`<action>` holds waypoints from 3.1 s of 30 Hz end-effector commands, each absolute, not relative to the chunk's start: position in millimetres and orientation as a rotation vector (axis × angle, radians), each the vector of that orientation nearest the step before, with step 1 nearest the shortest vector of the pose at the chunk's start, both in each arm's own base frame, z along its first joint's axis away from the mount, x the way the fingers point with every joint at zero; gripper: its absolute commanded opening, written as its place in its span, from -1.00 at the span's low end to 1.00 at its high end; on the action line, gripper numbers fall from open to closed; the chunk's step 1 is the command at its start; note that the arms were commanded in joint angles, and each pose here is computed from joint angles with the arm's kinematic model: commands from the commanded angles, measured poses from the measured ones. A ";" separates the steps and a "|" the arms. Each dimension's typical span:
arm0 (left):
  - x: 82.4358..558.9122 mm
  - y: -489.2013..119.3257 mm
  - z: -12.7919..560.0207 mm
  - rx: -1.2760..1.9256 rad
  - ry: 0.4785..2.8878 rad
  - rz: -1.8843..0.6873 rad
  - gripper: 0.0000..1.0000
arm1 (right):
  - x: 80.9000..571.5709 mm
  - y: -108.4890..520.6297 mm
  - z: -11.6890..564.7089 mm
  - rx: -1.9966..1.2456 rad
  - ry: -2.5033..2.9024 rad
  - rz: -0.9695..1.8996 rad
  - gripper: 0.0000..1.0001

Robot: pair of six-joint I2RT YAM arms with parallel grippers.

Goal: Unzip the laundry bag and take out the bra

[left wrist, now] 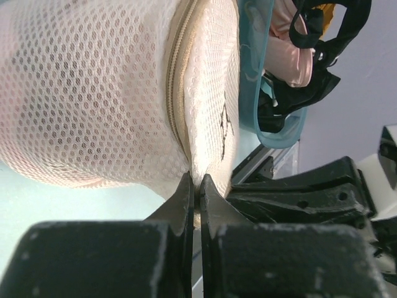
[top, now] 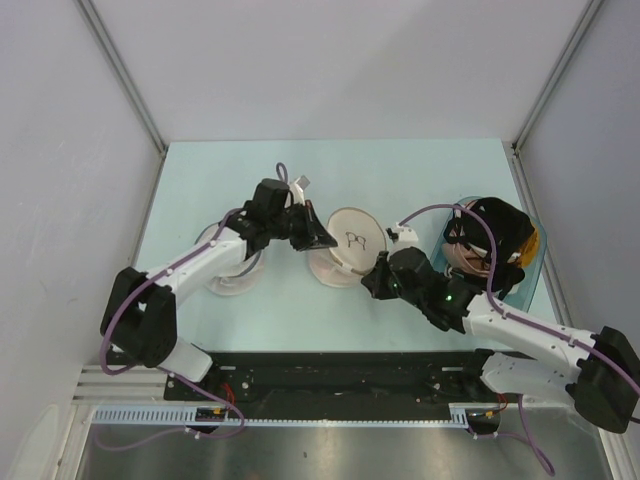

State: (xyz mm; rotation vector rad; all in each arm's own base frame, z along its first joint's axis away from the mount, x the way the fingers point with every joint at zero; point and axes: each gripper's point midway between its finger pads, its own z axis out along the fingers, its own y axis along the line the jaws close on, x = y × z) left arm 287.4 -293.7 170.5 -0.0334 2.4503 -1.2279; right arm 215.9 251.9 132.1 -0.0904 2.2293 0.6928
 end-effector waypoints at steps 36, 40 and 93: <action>241.7 -307.1 189.9 -0.051 2.407 -1.338 0.77 | 197.6 274.3 135.6 0.147 2.251 0.830 -1.00; 245.6 -316.9 177.4 -0.049 2.413 -1.347 0.53 | 196.8 272.2 139.0 0.151 2.243 0.835 -1.00; 245.0 -283.9 249.4 0.063 2.230 -1.259 0.67 | 210.5 285.8 160.5 0.272 2.189 0.918 -1.00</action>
